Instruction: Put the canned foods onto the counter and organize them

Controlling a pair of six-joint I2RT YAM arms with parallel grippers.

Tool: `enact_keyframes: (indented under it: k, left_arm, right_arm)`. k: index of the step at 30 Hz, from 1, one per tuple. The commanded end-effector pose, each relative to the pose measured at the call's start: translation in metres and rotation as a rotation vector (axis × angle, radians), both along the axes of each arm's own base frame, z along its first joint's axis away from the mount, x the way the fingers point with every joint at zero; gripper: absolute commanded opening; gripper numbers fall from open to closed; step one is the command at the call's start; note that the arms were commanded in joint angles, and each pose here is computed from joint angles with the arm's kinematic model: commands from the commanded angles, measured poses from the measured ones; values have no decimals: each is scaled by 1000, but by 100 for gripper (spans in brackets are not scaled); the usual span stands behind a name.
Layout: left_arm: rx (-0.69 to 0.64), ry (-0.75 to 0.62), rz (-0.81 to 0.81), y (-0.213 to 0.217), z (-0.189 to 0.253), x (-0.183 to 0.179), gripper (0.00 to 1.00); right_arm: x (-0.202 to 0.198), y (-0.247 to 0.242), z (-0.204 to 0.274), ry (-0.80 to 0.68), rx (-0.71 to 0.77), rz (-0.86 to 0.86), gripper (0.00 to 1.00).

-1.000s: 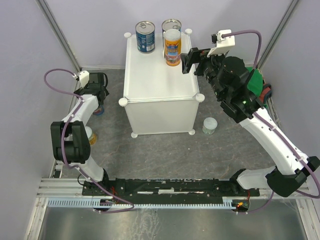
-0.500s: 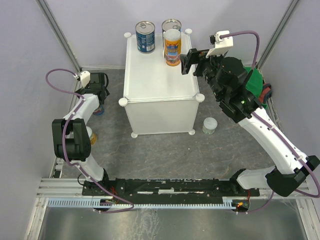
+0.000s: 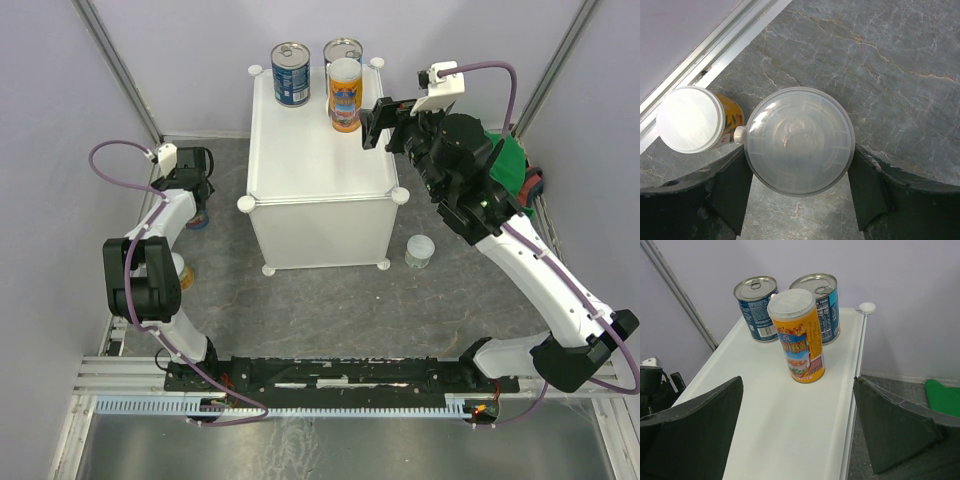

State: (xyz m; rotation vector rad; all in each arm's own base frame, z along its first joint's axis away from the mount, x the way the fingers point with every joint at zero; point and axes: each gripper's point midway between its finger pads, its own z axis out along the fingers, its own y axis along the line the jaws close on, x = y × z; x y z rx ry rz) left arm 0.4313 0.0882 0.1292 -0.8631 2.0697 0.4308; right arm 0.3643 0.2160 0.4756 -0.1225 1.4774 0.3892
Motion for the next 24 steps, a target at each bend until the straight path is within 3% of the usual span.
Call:
enact_keyframes:
  k: [1,4,7,12,24]
  left_arm:
    - [-21,-45,-52,-8,7,8,72]
    - [-32,-51,-57,-10,6,6,52]
    - [-43,-54,-64,-12,5,3,40]
    - [-67,-81,-97,-19,11,0,33]
    - [-57,-229,-303,-56,55,-6,29]
  right_arm:
    - [-1,1,10,-25,24,6,99]
    - [-2,0,9,-22,22,3,99]
    - [-2,0,8,-19,18,3,99]
    - [-3,-2,12,-25,8,-2,99]
    - [-9,-8,20,-34,-9,-6,99]
